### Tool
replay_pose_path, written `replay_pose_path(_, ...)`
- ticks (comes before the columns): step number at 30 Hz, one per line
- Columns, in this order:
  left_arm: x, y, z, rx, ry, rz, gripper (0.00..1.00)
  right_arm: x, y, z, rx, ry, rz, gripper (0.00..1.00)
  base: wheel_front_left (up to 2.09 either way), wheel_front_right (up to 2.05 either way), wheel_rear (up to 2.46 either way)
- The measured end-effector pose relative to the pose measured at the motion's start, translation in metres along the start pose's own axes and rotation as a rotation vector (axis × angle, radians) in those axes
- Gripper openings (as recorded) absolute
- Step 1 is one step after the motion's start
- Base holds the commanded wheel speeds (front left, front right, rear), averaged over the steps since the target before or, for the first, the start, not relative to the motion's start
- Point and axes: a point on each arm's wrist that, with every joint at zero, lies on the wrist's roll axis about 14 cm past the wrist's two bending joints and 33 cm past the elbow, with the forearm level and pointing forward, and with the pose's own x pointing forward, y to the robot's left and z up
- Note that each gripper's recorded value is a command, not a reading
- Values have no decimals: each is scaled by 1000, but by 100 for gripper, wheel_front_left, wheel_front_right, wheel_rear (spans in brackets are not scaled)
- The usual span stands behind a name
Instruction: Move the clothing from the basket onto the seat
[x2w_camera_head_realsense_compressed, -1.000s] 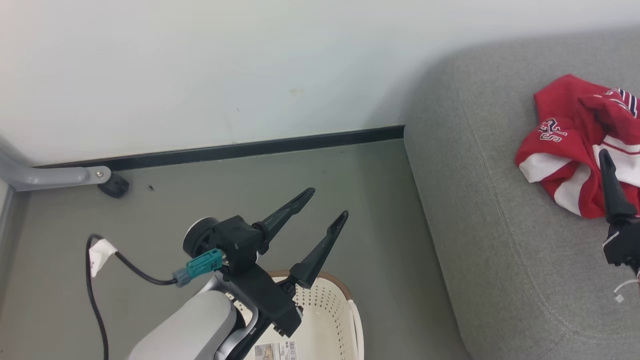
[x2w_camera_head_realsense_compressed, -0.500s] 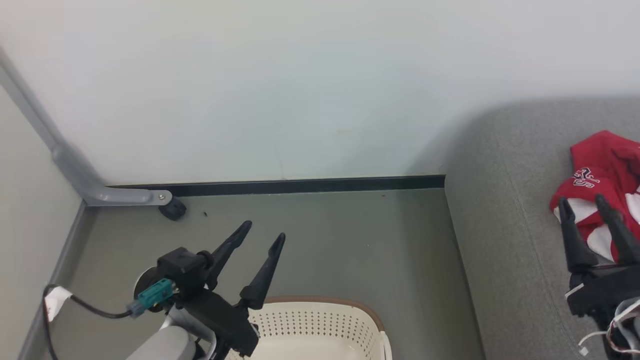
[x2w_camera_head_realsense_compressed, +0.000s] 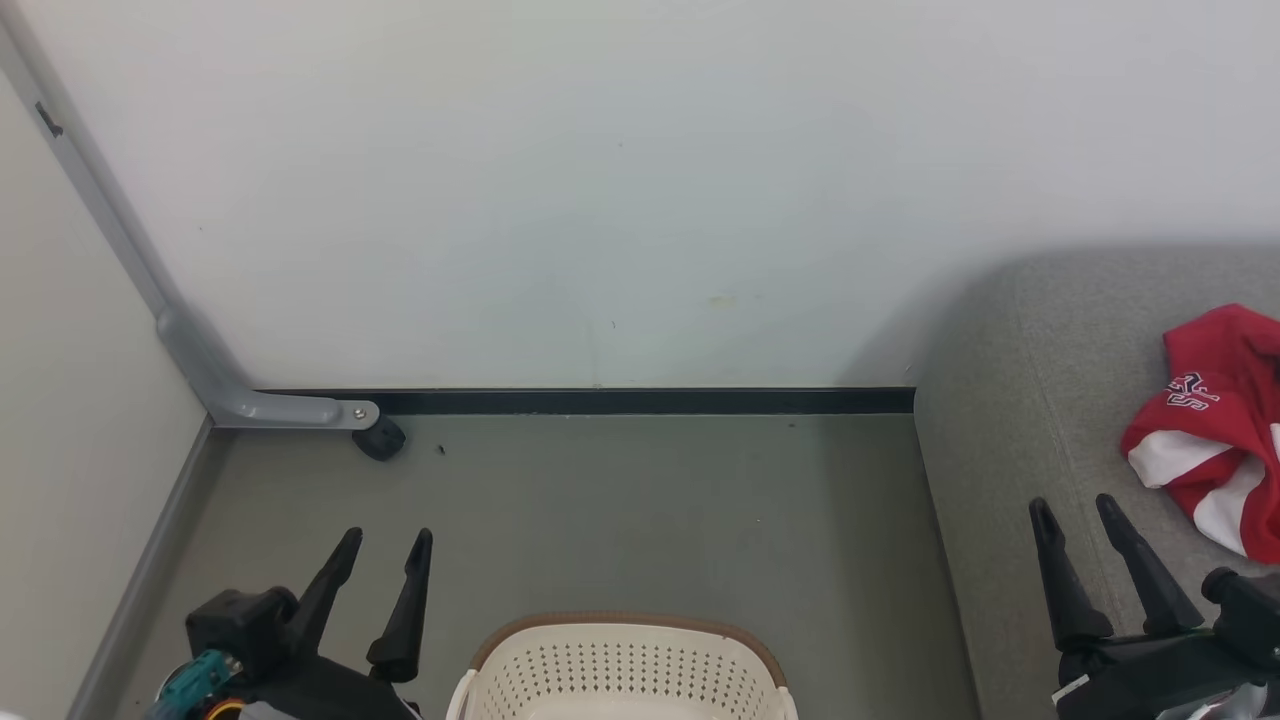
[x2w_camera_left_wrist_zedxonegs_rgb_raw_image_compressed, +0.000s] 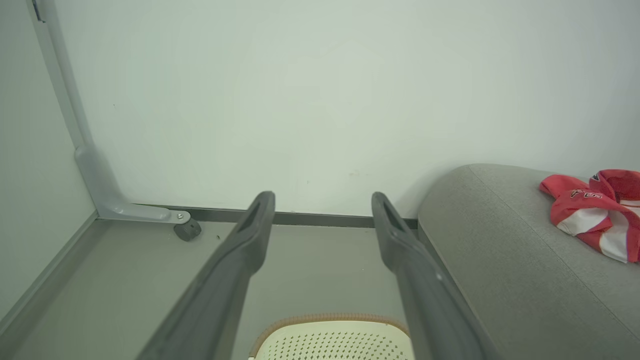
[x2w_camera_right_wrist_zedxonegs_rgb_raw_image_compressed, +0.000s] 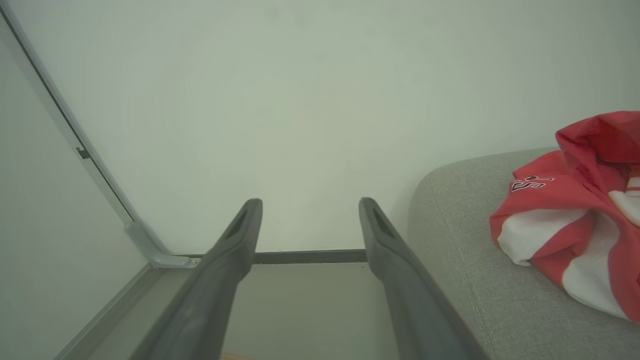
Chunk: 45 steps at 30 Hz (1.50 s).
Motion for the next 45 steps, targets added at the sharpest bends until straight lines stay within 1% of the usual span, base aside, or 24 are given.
replay_pose_path(4,-5,11,1,13,-11,48,100,-5,5,-6,-4,8,-3,100,0,0,0)
replay_pose_path(9,-9,18,6,31,-36,81,100,-14,12,-18,10,37,-1,100,0,0,0)
replay_pose_path(13,-15,24,0,43,-31,111,100,-14,20,-18,22,27,6,100,0,0,0)
replay_pose_path(21,-15,24,4,47,-56,127,100,-12,25,-15,-3,15,21,100,0,0,0)
replay_pose_path(28,-19,22,-1,48,-59,137,100,-10,22,-11,-8,1,12,100,0,0,0)
replay_pose_path(32,-20,23,0,76,-62,142,100,-10,25,-14,-1,4,7,100,0,0,0)
replay_pose_path(45,-19,27,-1,102,-71,167,100,-10,23,-25,-15,32,-15,100,0,0,0)
